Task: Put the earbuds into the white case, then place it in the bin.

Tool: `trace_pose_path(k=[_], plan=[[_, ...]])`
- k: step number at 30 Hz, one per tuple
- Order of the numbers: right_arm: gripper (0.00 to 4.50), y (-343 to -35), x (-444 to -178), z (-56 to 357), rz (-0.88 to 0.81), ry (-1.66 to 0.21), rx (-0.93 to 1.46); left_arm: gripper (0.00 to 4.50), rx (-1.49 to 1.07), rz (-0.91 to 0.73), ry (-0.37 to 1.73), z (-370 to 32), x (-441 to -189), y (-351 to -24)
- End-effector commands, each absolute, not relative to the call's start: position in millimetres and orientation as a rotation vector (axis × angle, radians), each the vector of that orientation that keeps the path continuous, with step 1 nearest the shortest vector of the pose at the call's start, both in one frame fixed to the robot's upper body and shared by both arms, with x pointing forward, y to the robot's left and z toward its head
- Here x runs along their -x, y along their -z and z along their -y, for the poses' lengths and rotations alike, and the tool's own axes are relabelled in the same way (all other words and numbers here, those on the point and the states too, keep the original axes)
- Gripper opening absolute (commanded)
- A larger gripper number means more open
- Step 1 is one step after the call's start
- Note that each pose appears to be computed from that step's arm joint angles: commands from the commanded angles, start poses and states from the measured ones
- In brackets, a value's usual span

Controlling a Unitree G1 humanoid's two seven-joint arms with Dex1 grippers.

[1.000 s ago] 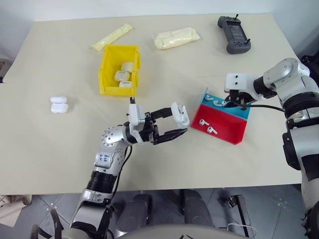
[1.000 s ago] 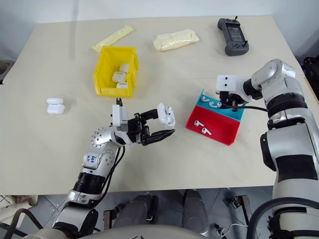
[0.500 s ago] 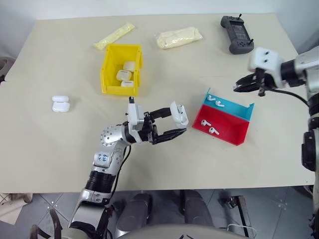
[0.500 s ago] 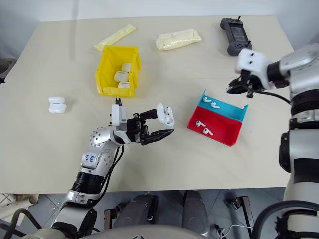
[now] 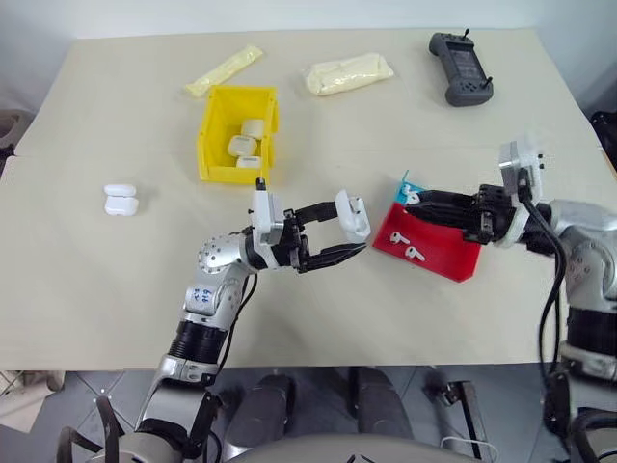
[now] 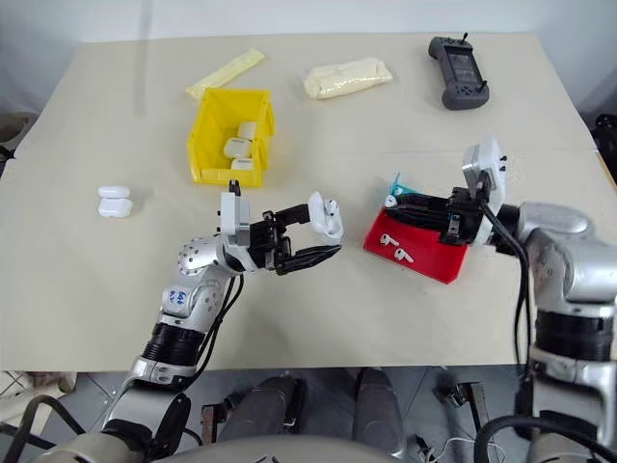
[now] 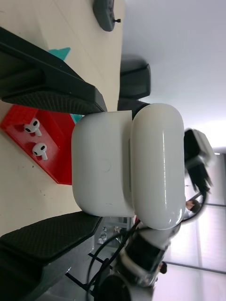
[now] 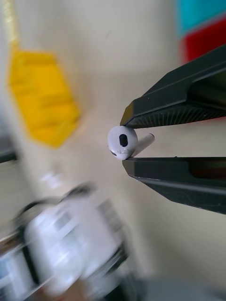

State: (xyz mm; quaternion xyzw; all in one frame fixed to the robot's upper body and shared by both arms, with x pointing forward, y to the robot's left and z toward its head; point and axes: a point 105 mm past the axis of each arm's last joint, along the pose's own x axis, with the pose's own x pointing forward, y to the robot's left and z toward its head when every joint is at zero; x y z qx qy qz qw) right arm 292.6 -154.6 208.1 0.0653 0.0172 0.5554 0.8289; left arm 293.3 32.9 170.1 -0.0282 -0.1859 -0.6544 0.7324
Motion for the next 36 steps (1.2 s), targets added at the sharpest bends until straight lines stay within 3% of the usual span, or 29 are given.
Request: trace_pose_path(k=[1, 13, 28, 36], plan=[[0.51, -230, -278, 144, 0.054, -1.189, -0.253, 2.74, 0.051, 0.437, 1.459, -33, -291, -178], [0.51, -229, -243, 107, -0.035, -1.327, -0.403, 2.74, 0.049, 0.433, 1.489, -29, -293, -183], [0.51, -213, -254, 100, -0.073, -1.271, -0.362, 2.74, 0.059, 0.439, 1.483, -29, -290, -184], [0.51, -200, -257, 99, -0.177, -1.262, -0.279, 2.74, 0.057, 0.44, 1.479, -29, -290, -185]])
